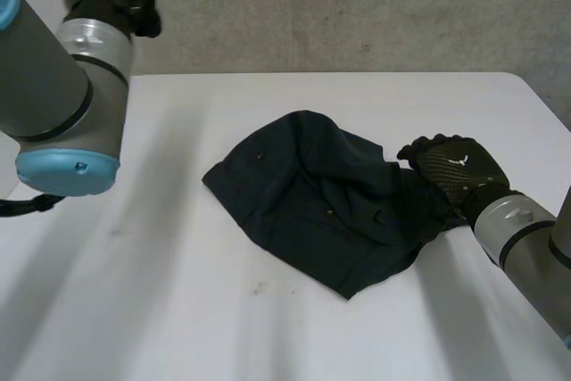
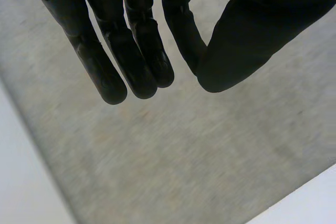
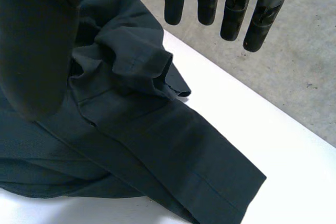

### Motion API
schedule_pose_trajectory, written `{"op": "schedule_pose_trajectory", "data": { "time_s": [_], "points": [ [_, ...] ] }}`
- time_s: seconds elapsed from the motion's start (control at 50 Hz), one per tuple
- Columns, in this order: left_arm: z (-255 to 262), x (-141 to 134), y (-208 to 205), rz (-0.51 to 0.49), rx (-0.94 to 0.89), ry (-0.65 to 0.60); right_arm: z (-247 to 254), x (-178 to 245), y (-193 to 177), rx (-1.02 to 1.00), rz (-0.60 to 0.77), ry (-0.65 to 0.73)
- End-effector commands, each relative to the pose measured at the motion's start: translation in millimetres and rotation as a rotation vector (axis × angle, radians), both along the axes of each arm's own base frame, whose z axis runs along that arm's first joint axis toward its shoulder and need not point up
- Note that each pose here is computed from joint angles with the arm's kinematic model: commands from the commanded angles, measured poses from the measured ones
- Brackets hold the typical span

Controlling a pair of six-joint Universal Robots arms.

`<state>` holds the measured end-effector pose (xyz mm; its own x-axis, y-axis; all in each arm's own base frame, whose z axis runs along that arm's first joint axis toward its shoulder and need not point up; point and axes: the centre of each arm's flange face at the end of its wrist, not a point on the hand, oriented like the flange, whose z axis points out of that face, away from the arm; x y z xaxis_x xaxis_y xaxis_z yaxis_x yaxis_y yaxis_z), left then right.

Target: Fold the shorts.

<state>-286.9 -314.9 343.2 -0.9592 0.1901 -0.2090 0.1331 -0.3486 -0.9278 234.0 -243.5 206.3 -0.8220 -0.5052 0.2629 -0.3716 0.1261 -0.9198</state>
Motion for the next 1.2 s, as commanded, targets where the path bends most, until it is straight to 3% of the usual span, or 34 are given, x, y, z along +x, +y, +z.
{"op": "schedule_pose_trajectory", "data": {
  "time_s": [0.02, 0.14, 0.32, 0.38, 0.48, 0.7, 1.2],
  "points": [
    [-67.6, -54.8, 24.2, -0.192, 0.15, -0.104, -1.9, 0.2, 1.7, 0.005, -0.003, 0.005],
    [-112.7, -50.3, 39.4, -0.206, 0.339, -0.198, 5.3, -1.3, 1.2, -0.014, -0.001, -0.004],
    [-163.8, -5.9, 43.4, -0.124, 0.608, -0.209, 28.3, -3.8, 0.6, -0.09, -0.003, -0.005],
    [-173.9, -4.8, 55.4, -0.141, 0.666, -0.177, 33.2, -10.7, -3.1, -0.116, -0.022, 0.011],
    [-182.7, -17.1, 86.4, -0.26, 0.738, -0.124, 32.4, -14.5, -5.0, -0.115, -0.034, 0.018],
    [-187.8, -40.5, 107.1, -0.363, 0.69, -0.122, 28.1, -13.5, -2.1, -0.107, -0.027, 0.025],
    [-226.8, -60.0, 58.5, -0.241, 0.535, -0.327, 19.2, -12.1, 1.8, -0.086, -0.015, 0.039]
  ]
}}
